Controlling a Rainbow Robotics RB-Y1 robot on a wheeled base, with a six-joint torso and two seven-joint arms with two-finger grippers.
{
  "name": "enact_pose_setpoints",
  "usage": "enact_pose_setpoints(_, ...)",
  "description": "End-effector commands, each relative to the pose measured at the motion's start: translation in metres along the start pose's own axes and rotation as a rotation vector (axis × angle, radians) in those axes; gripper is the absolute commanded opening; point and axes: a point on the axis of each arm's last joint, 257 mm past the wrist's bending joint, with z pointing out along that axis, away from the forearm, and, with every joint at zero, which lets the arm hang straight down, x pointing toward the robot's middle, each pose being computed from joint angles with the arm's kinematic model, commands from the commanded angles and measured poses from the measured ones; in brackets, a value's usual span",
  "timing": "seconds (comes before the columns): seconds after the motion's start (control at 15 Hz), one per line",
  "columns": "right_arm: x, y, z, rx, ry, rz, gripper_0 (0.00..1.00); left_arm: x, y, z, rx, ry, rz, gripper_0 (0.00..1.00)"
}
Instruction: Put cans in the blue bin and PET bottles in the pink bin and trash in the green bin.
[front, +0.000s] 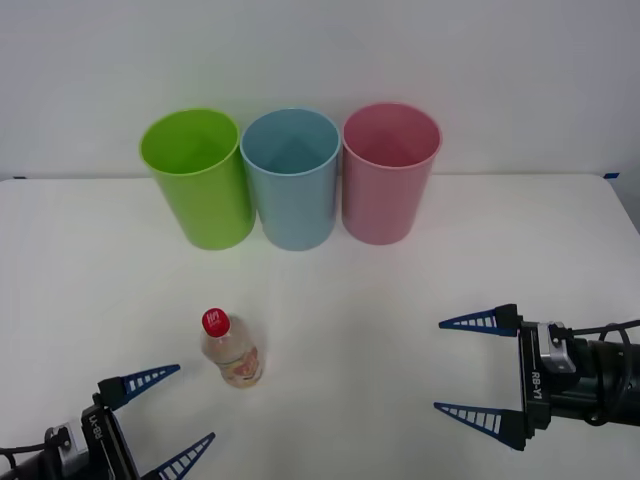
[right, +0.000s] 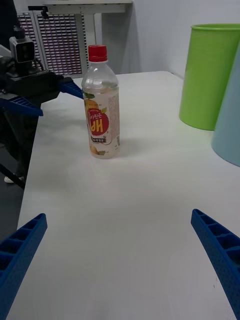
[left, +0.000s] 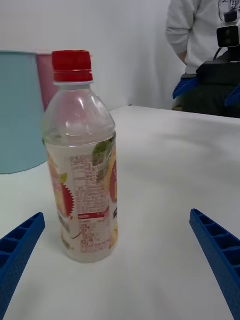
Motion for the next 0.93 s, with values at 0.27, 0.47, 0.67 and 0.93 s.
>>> enact_pose_setpoints(0.27,0.000,0.000,0.000,0.000,0.000,0.000,1.00,-0.001,0.010,-0.010,-0.013,0.017,0.003,1.00)
enact_pose_setpoints(0.47,0.000,0.000,0.000,0.000,0.000,0.000,1.00,-0.001,0.010,-0.008,-0.014,0.011,0.000,1.00)
enact_pose_setpoints(0.67,0.000,0.000,0.000,0.000,0.000,0.000,1.00,-0.001,0.010,-0.003,-0.019,0.006,-0.001,1.00)
enact_pose_setpoints(0.93,0.000,0.000,0.000,0.000,0.000,0.000,1.00,0.002,0.013,0.007,-0.027,0.012,0.009,1.00)
